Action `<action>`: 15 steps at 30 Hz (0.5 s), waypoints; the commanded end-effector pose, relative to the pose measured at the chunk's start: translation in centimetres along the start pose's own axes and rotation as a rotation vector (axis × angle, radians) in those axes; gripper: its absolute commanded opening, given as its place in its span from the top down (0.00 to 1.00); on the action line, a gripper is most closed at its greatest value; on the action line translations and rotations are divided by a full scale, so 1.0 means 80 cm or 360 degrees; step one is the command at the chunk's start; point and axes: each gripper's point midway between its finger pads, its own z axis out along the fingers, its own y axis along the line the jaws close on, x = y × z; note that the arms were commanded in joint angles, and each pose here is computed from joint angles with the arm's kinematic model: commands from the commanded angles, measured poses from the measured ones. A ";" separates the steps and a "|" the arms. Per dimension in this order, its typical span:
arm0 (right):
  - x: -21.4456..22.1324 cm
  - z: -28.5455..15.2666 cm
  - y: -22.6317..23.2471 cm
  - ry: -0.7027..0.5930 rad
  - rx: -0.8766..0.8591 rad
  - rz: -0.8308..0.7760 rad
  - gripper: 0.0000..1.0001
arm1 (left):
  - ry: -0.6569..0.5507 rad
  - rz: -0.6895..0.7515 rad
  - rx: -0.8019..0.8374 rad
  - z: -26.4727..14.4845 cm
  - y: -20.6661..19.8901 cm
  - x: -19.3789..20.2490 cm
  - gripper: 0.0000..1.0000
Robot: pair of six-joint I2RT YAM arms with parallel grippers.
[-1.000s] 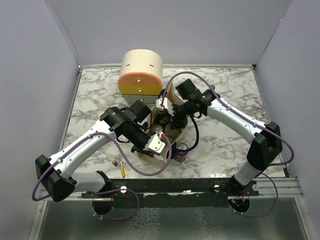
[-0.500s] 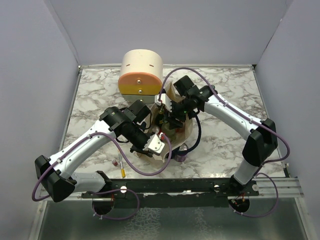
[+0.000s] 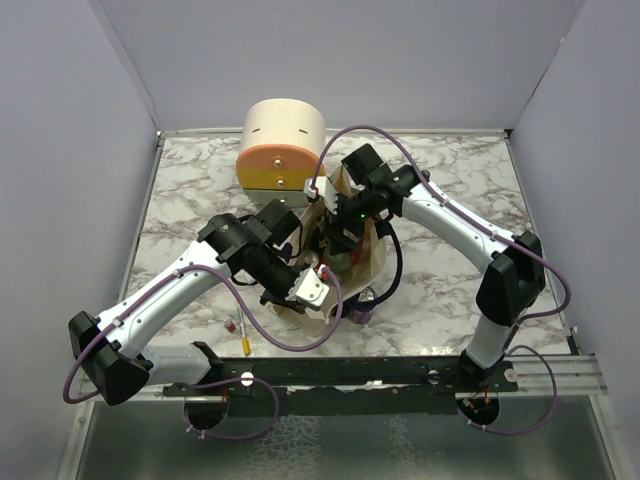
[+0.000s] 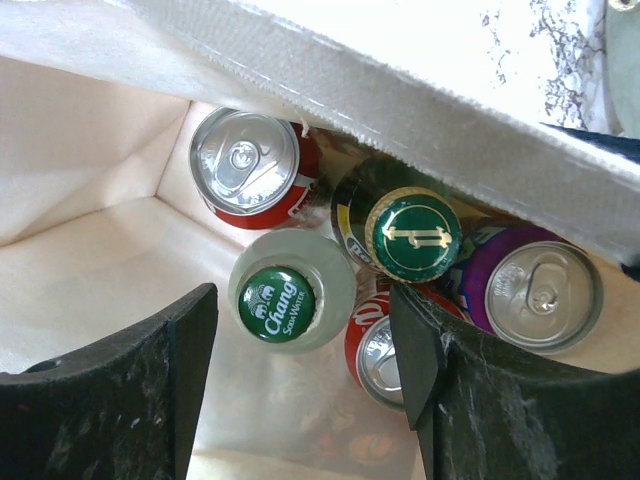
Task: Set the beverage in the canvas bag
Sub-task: Place the drink in the canvas bag.
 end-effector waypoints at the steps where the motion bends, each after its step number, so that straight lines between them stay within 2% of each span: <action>1: -0.014 0.005 0.005 -0.0077 -0.0079 0.0017 0.34 | 0.0060 0.0011 -0.0067 -0.004 0.013 0.011 1.00; 6: -0.009 0.011 0.009 -0.0070 -0.0117 0.0034 0.47 | 0.0060 -0.0007 -0.0076 -0.006 0.015 0.011 1.00; 11: -0.006 0.010 0.017 -0.0074 -0.0153 0.0047 0.66 | 0.0063 -0.0011 -0.0085 -0.006 0.017 0.013 1.00; 15: -0.011 0.001 0.019 -0.0093 -0.0129 0.0005 0.92 | 0.0064 -0.0018 -0.0094 -0.006 0.021 0.015 1.00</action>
